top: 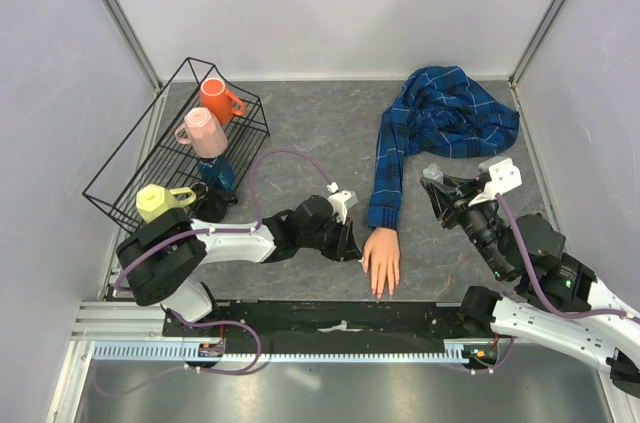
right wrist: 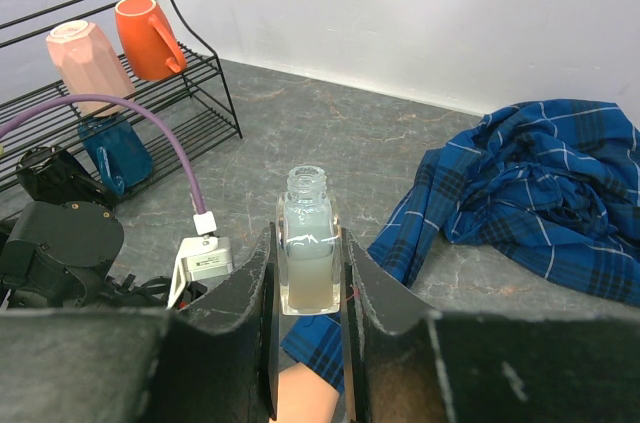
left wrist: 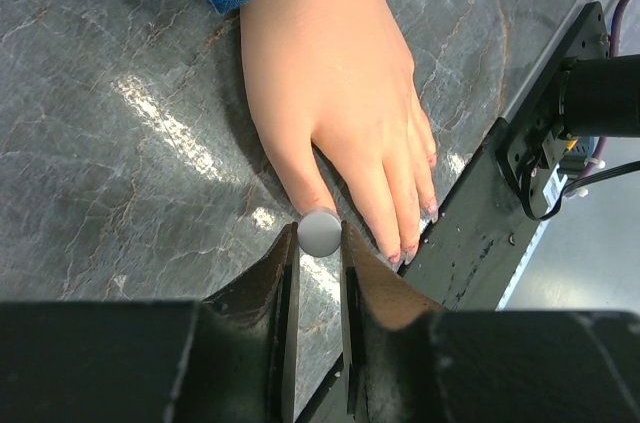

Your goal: Paint the nails

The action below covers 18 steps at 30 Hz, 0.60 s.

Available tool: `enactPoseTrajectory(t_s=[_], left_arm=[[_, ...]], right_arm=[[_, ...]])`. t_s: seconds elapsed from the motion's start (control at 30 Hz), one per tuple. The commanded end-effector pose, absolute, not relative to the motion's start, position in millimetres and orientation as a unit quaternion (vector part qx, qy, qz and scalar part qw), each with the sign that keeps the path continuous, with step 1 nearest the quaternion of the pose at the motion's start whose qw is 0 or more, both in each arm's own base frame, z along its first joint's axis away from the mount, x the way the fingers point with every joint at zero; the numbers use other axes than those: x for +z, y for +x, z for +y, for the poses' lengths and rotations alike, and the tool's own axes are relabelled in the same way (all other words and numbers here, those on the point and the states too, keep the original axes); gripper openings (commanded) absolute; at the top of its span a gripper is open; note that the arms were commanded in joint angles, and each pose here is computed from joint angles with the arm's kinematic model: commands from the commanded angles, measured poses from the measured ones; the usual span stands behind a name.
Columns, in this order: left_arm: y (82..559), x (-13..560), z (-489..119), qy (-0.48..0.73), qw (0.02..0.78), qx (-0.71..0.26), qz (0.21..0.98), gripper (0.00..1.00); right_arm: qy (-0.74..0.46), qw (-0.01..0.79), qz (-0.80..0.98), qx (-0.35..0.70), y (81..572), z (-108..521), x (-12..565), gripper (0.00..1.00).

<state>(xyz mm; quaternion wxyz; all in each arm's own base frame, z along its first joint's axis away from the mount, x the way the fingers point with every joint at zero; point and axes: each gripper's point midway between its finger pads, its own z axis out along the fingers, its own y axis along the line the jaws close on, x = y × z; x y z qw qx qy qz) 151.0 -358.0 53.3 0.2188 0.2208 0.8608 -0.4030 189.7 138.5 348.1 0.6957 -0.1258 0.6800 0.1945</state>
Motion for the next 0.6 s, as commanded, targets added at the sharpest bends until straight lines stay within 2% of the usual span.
enactPoseTrajectory(t_s=[0.0,0.57], left_arm=[[153.9,70.6,-365.8,0.228,0.235,-0.426,0.843,0.02],[149.1,65.3,-366.7,0.225,0.222,-0.431,0.845,0.02]], right_arm=[[-0.118,0.7,0.674,0.206,188.9,139.2,353.5,0.0],[-0.118,0.7,0.674,0.207,188.8,139.4,353.5,0.0]])
